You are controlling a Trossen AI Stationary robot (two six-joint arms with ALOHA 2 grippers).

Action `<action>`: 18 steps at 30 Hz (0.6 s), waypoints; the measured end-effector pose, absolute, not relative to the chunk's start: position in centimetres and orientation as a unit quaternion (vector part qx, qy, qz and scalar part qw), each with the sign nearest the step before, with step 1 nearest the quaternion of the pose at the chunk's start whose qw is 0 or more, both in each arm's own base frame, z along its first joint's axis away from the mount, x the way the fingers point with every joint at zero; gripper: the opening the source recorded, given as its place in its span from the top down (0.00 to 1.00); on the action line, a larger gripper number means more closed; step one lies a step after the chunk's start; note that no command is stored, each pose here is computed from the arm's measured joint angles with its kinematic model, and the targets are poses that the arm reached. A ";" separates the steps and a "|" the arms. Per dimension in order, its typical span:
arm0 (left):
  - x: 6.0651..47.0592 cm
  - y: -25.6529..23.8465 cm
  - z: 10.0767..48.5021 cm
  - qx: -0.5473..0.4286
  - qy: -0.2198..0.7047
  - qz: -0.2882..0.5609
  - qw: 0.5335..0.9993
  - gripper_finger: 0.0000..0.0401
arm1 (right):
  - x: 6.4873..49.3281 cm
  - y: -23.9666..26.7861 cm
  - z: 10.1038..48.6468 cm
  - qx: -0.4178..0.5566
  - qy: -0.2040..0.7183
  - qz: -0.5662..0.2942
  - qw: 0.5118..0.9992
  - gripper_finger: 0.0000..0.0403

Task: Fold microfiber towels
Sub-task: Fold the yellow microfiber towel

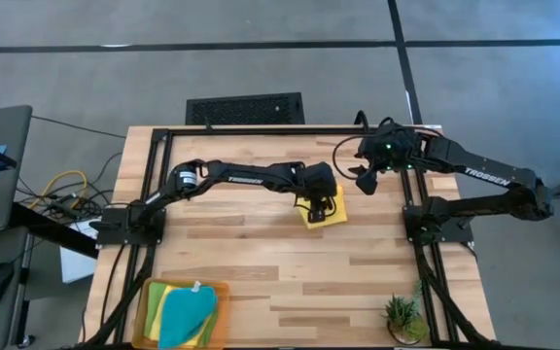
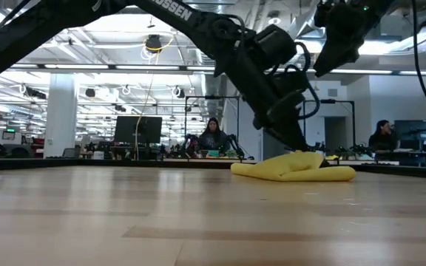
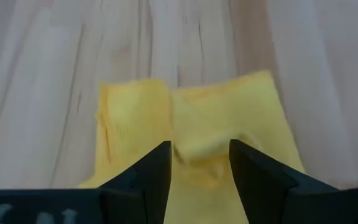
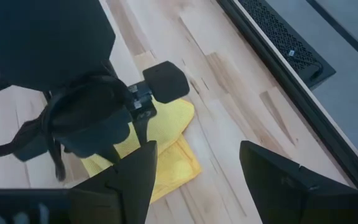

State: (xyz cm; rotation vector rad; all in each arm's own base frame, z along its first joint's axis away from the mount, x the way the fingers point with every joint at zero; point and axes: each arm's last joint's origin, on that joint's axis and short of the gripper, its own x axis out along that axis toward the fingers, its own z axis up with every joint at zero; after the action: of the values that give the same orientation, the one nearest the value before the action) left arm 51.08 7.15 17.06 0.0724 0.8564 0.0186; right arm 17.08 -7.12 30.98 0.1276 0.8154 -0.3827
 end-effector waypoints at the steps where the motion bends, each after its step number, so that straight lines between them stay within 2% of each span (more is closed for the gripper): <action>1: 51.2 7.2 17.1 0.036 0.409 0.010 0.912 0.61 | 17.1 -7.1 31.0 0.061 0.394 -0.185 0.898 0.37; 7: 51.5 7.3 17.5 0.038 0.388 0.019 0.921 0.61 | 17.1 -7.1 31.0 0.061 0.394 -0.185 0.898 0.37; 9: 51.1 7.7 18.0 0.022 0.418 0.036 0.907 0.61 | 17.1 -7.1 31.0 0.061 0.394 -0.185 0.898 0.37; 14: 49.4 9.8 22.5 -0.012 0.475 0.080 0.877 0.61 | 16.9 -6.8 30.7 0.076 0.407 -0.151 0.898 0.37; 18: 47.7 11.5 24.6 -0.043 0.529 0.102 0.841 0.61 | 16.9 -6.7 30.5 0.085 0.420 -0.131 0.894 0.37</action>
State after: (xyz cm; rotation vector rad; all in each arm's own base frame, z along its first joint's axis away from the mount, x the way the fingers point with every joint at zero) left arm 47.66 11.52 24.58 -0.0900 1.1187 0.2156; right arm 16.87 -6.69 30.49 0.1770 0.8713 -0.2715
